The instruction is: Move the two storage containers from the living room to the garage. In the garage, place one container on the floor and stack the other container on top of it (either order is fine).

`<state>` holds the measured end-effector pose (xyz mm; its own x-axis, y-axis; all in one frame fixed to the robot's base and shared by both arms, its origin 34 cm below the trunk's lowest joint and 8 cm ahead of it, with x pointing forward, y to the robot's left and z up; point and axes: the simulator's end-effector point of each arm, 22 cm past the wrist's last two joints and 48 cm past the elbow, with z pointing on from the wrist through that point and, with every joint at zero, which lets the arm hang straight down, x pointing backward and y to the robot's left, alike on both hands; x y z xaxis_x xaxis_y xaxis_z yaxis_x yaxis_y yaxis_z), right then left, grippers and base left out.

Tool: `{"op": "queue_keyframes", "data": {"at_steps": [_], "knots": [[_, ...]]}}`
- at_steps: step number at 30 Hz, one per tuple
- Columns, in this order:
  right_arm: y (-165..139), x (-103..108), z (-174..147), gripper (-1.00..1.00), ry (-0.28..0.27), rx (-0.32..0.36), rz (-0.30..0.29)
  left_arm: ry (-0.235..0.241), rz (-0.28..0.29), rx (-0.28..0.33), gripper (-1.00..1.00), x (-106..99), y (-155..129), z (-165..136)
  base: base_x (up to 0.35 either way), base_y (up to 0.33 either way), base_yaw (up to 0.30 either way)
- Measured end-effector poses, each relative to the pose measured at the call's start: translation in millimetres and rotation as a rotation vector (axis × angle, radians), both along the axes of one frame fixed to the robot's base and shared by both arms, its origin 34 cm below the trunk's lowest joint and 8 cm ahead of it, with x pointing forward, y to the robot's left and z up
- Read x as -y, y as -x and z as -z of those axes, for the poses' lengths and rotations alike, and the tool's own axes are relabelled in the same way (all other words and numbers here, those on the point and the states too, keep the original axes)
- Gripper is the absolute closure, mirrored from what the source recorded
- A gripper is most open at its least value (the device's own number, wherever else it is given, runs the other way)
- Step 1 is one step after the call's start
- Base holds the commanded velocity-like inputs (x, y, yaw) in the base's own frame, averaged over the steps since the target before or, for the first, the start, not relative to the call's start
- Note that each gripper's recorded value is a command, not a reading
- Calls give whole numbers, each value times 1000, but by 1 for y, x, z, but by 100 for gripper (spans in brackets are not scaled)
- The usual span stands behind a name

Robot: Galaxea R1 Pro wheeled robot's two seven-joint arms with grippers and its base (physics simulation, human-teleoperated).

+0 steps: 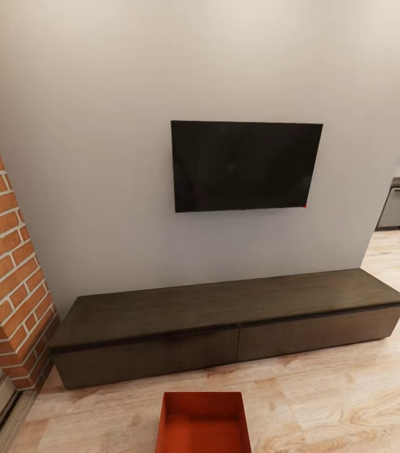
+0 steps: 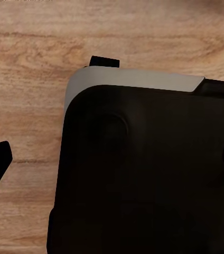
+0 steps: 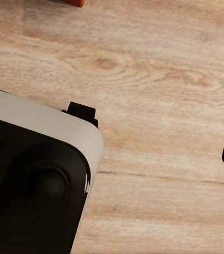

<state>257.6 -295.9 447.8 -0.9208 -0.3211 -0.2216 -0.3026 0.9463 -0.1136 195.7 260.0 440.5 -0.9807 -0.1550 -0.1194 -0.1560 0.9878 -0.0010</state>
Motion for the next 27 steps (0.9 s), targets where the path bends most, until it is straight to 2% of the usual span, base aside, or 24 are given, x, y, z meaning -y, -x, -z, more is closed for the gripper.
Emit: {"op": "queue_keyframes", "data": {"at_steps": [7,16,27], "knots": [[0,0,0,-100,0,0,0,0,0,0,-100,0,0,0,0,0,-9],[0,0,0,-100,0,0,1,0,0,0,-100,0,0,0,0,0,-119],[0,1,0,-100,1,0,0,0,2,0,-100,0,0,0,-26,0,-6]]}}
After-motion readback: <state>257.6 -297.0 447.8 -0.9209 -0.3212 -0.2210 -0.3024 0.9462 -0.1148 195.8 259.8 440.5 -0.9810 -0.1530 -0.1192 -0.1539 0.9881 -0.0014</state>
